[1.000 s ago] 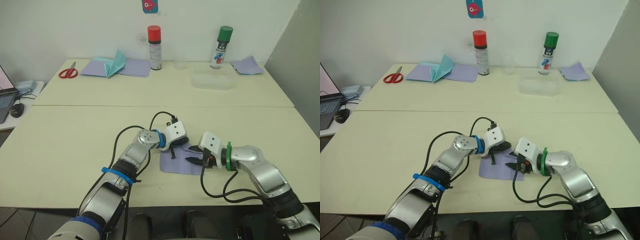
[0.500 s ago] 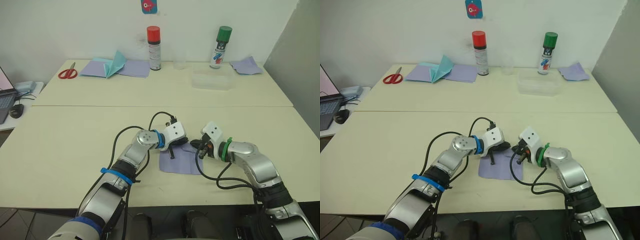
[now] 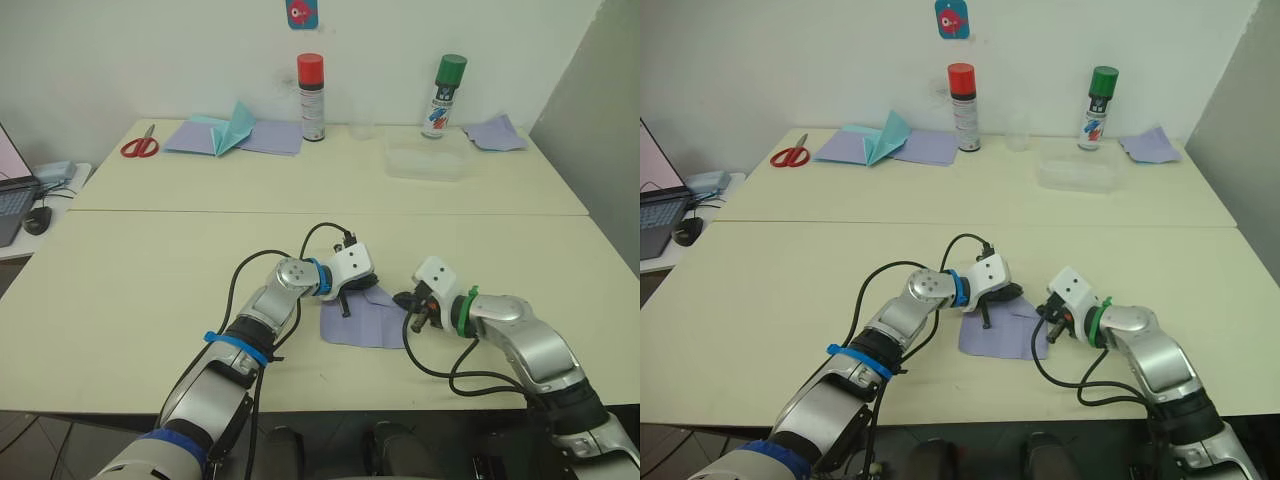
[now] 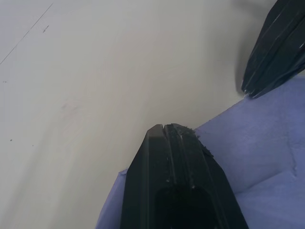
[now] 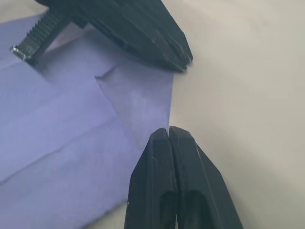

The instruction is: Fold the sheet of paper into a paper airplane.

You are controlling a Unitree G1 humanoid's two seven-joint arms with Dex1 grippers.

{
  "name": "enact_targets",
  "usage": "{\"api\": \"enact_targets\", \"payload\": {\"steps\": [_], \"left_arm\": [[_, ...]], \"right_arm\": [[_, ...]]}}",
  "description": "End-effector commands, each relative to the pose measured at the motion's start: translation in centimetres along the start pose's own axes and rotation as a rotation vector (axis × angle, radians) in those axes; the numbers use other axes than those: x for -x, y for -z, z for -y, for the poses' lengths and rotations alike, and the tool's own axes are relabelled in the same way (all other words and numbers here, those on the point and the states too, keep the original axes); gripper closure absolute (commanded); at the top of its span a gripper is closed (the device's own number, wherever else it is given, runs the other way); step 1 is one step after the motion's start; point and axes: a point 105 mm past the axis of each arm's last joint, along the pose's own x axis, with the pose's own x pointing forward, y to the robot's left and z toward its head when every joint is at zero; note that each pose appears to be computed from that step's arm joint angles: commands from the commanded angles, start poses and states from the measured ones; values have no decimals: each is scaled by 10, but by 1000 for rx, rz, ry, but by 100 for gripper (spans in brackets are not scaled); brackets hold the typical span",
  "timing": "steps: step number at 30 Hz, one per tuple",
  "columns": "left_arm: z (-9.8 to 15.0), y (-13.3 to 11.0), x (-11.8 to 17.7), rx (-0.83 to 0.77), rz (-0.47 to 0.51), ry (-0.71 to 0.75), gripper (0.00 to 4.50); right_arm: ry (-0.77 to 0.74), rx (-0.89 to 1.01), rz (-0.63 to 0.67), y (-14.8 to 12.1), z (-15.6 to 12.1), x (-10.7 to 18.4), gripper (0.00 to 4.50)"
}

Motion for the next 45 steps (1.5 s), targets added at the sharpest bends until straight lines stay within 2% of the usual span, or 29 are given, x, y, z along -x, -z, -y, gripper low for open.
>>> {"api": "enact_targets", "payload": {"steps": [1,5,8,10,16,21,27,30,34,36,41,45], "left_arm": [[8,25,0,20,-92,20,450],[6,24,-1,23,-88,10,450],[5,24,-1,20,-88,9,450],[5,24,-1,18,-88,11,450],[5,23,-2,12,-88,13,450],[5,21,-2,7,-81,18,450],[-3,-25,-5,145,150,-8,450],[8,-33,-7,201,188,61,450],[21,-28,-7,217,141,129,450],[21,-17,-9,199,78,110,450],[2,13,-4,187,-63,-13,450],[-11,28,4,172,-127,-72,450]], "right_arm": [[-8,21,21,-2,-1,9,445],[7,37,203,-37,0,7,445],[12,-4,279,-51,0,3,445],[-5,-7,266,-51,-4,-2,445],[-33,16,94,-20,-13,-16,445],[-52,28,43,-9,-17,-19,445],[-41,29,38,-7,-14,-20,445],[-42,28,35,-5,-14,-20,445],[-39,32,27,-3,-14,-18,445],[-33,40,22,-2,-14,-18,445],[-31,36,20,-1,-16,-17,445],[-28,42,14,0,-17,-17,445]]}}
